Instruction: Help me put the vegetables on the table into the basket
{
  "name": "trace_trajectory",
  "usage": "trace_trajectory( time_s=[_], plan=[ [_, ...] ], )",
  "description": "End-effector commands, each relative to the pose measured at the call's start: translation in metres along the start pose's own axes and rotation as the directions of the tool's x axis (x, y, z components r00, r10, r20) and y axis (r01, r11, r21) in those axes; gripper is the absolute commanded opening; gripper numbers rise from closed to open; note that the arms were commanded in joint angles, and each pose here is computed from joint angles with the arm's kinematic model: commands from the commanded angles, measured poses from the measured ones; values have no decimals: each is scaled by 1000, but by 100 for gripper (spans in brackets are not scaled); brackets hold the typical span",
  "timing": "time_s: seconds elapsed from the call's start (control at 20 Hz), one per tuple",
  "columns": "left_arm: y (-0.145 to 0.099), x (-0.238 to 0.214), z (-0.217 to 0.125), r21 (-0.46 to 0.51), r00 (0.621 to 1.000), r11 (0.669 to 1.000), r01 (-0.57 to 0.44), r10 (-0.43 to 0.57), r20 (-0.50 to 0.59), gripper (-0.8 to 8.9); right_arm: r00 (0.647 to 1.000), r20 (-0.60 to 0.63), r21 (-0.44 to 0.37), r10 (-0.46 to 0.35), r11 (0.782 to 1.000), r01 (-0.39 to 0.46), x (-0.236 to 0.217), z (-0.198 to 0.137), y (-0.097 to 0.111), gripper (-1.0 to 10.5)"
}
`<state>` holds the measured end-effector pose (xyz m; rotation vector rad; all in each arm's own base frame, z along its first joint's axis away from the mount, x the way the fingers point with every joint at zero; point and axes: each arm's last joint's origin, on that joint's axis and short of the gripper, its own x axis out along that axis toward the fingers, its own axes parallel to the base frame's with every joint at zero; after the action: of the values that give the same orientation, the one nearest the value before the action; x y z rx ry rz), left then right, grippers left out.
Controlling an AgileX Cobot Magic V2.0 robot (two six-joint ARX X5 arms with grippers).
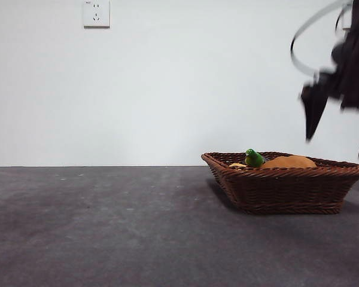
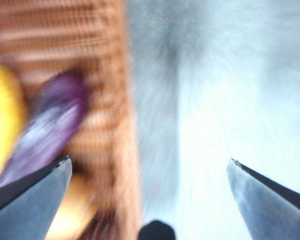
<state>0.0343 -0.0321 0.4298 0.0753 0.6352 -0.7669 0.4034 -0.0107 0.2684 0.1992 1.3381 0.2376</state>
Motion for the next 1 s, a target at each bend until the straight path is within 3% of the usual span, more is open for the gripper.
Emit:
trace_trajectory(
  time_s=[0.05, 0.3, 0.55, 0.75, 0.85, 1.0],
  plan=[
    [2, 1, -1, 32, 998, 997, -65, 65, 6, -8, 996, 89, -14, -6, 1000, 7, -45, -14, 15, 642],
    [3, 2, 0, 32, 996, 995, -93, 93, 3, -8, 961, 276, -106, -18, 993, 49, -160, -91, 53, 12],
    [4, 9, 4, 30, 996, 995, -92, 92, -21, -9, 844, 534, -153, -43, 977, 147, -239, -178, 79, -16],
    [5, 17, 8, 28, 994, 995, -93, 94, -49, -3, 759, 651, -172, -27, 968, 181, -268, -230, 90, -16],
    [6, 24, 12, 26, 993, 995, -94, 96, -75, -3, 734, 678, -168, -38, 964, 205, -273, -242, 91, -15],
    [8, 41, 20, 22, 986, 995, -97, 99, -130, -3, 728, 683, -155, -56, 963, 220, -274, -244, 91, 1]
  ],
)
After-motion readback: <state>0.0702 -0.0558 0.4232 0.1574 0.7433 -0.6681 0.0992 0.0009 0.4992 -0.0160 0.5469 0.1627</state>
